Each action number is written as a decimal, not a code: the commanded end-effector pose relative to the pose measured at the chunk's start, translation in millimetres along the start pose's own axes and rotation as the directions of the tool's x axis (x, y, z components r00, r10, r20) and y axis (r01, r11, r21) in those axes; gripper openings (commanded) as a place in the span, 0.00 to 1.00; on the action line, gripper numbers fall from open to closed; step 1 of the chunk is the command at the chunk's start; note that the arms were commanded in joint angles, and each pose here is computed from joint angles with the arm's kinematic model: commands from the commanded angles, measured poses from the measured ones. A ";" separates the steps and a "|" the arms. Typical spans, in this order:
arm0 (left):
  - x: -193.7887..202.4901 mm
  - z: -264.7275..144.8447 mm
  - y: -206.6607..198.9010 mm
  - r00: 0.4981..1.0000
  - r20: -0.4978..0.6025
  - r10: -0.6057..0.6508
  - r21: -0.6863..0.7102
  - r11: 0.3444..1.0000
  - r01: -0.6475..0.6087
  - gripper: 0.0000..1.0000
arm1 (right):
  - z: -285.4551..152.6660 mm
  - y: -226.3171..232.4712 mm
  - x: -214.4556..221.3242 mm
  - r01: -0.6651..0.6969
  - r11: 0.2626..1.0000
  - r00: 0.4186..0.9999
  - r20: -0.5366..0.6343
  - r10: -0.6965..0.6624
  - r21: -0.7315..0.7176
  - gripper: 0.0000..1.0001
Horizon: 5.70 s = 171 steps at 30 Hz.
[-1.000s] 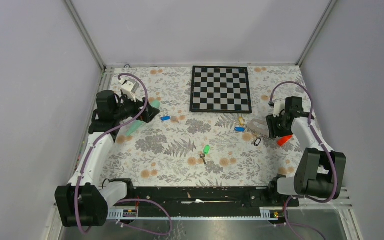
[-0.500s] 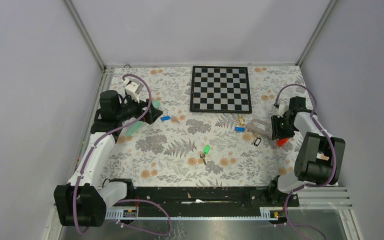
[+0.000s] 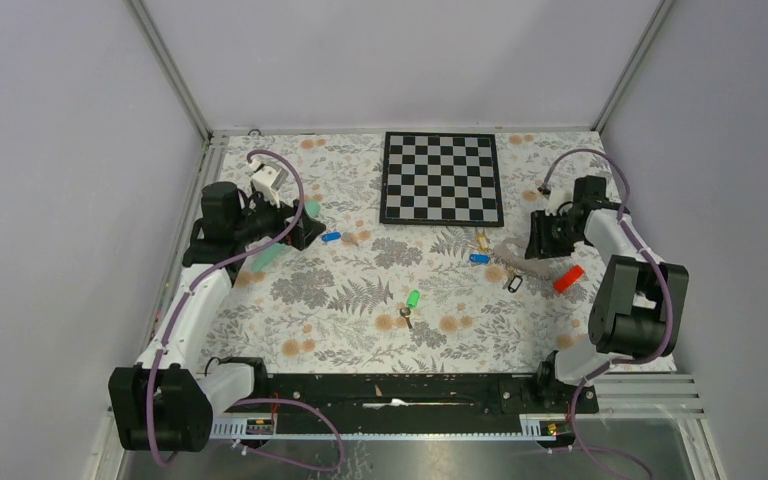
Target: Put the keys on the keyring
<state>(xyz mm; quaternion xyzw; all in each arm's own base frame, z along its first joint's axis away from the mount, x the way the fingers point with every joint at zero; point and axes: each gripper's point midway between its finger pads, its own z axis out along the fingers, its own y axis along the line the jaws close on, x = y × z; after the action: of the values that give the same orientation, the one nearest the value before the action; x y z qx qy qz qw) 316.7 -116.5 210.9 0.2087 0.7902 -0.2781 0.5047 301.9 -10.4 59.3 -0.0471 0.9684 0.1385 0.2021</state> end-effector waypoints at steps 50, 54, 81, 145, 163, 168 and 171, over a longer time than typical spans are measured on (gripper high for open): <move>-6.7 -1.1 3.0 0.999 0.035 0.033 0.011 0.999 -0.034 0.99 | 43.6 35.7 -2.1 0.316 0.946 0.938 -0.172 -0.301 0.072 0.14; -6.6 -0.9 2.7 0.999 0.035 0.034 0.012 0.999 -0.035 0.99 | 39.6 37.5 -7.9 0.324 0.943 0.937 -0.161 -0.310 0.070 0.09; -6.8 0.0 -1.1 0.999 0.049 0.023 0.033 0.999 -0.024 0.99 | 32.1 91.8 13.7 0.524 0.842 0.837 -0.103 -0.537 -0.129 0.07; -3.5 0.7 -3.5 0.999 0.048 0.027 0.050 0.998 -0.029 0.99 | -3.6 113.4 -4.3 0.604 0.789 0.789 -0.058 -0.612 -0.112 0.02; -41.6 33.6 -79.8 0.984 0.052 0.168 0.375 0.910 -0.175 0.87 | -102.8 214.4 -70.5 0.831 0.543 0.525 0.498 -0.691 -0.122 0.00; -70.3 47.9 -125.2 0.965 0.077 0.249 0.488 0.835 -0.254 0.84 | -120.7 237.8 -80.4 0.866 0.479 0.468 0.572 -0.674 -0.144 0.00; -89.9 54.7 -154.0 0.962 0.102 0.251 0.542 0.797 -0.266 0.81 | -124.3 251.1 -82.0 0.872 0.455 0.464 0.603 -0.649 -0.182 0.00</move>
<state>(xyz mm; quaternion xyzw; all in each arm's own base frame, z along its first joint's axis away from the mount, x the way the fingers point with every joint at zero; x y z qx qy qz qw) 306.6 -243.0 271.8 0.4027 0.6851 -0.3987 0.4577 295.4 172.2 234.7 -0.4776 0.7447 0.2190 0.4116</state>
